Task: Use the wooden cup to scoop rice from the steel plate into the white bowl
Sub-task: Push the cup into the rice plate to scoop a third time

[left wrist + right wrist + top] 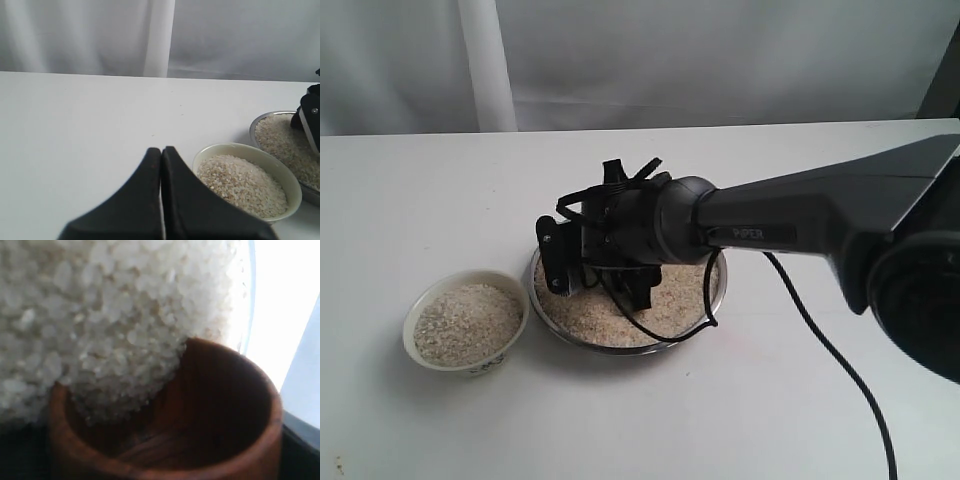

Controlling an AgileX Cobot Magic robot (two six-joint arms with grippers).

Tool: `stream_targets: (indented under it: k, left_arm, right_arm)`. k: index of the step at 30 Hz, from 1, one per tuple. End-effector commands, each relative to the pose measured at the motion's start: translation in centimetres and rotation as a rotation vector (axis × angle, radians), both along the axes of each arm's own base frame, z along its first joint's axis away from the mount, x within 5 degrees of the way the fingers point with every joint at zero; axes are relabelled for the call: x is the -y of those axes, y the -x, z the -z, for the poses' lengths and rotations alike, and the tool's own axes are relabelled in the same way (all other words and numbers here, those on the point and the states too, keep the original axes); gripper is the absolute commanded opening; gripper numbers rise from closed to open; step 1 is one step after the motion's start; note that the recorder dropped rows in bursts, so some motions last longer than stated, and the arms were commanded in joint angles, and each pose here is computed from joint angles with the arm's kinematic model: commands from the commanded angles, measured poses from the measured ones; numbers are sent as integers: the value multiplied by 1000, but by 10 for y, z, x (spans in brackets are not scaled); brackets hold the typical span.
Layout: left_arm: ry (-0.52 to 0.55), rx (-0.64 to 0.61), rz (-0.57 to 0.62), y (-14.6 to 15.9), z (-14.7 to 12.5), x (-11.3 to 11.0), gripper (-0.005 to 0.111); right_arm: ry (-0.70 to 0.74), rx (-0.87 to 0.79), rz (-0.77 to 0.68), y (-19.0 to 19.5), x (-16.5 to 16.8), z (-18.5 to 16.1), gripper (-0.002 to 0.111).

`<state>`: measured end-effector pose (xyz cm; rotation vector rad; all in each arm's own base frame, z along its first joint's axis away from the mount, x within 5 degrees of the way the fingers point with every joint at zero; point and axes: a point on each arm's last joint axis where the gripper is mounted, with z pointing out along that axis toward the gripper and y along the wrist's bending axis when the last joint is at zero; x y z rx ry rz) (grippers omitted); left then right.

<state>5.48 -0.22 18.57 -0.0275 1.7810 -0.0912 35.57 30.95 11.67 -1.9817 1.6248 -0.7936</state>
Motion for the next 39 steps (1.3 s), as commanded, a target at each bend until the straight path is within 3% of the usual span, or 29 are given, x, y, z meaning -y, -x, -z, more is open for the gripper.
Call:
stream_targets:
  k: [1,7,39]
  left_arm:
    - [9,11,4,0,-2,0,0]
    - [9,11,4,0,-2,0,0]
    - [12,11,3,0,-2,0,0]
  right_arm:
    - [-69,-26,-2,3,-6,-5,0]
    - [-95,-35,-9,7,-11,-6,0]
    - [-409,-102,313,12,-11,-18,0]
